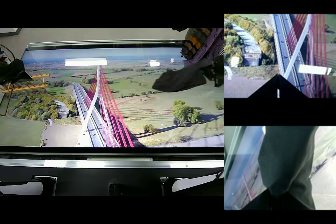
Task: Fold the clothes and pants, and hang the long-sleeved shirts on hangers.
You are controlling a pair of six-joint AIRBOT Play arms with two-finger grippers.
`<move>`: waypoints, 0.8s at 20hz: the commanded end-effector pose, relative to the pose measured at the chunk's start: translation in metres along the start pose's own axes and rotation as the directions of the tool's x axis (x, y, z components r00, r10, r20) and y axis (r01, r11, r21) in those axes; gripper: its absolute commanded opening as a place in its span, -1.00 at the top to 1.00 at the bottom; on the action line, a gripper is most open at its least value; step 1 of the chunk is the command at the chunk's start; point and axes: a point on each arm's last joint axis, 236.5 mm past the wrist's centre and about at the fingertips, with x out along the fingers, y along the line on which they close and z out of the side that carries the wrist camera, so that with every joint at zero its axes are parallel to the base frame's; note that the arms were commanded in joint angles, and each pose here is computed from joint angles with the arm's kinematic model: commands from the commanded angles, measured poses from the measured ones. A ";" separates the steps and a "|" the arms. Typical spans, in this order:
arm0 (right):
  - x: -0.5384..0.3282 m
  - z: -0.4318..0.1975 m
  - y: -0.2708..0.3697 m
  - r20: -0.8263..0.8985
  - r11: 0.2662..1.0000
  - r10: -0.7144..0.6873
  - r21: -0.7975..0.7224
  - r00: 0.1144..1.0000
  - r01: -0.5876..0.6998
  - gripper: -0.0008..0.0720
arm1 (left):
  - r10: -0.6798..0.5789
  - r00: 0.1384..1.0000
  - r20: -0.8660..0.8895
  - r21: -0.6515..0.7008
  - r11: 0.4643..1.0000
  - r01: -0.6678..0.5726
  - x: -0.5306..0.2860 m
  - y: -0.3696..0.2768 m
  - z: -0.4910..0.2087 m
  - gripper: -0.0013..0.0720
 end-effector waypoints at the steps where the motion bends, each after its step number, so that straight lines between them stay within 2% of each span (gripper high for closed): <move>1: -0.048 0.058 -0.060 0.153 0.988 -0.113 0.118 0.982 0.096 0.88 | 0.001 1.000 0.000 -0.001 1.000 -0.001 0.000 0.001 0.000 0.92; 4: -0.086 0.063 -0.137 0.133 0.936 -0.299 0.231 0.945 0.263 0.89 | 0.001 1.000 0.000 -0.001 1.000 -0.001 0.000 0.001 0.000 0.92; 8: -0.129 0.019 -0.235 -0.019 0.794 -0.550 0.298 0.835 0.530 0.89 | 0.001 1.000 0.000 -0.001 1.000 -0.001 0.000 0.001 0.000 0.92; 13: -0.166 -0.047 -0.295 -0.140 0.632 -0.709 0.309 0.691 0.711 0.88 | 0.001 1.000 0.000 -0.001 1.000 -0.001 0.000 0.001 0.000 0.92; 16: -0.177 -0.090 -0.319 -0.240 0.543 -0.755 0.296 0.611 0.786 0.88 | 0.001 1.000 0.000 -0.001 1.000 -0.001 0.000 0.001 0.000 0.92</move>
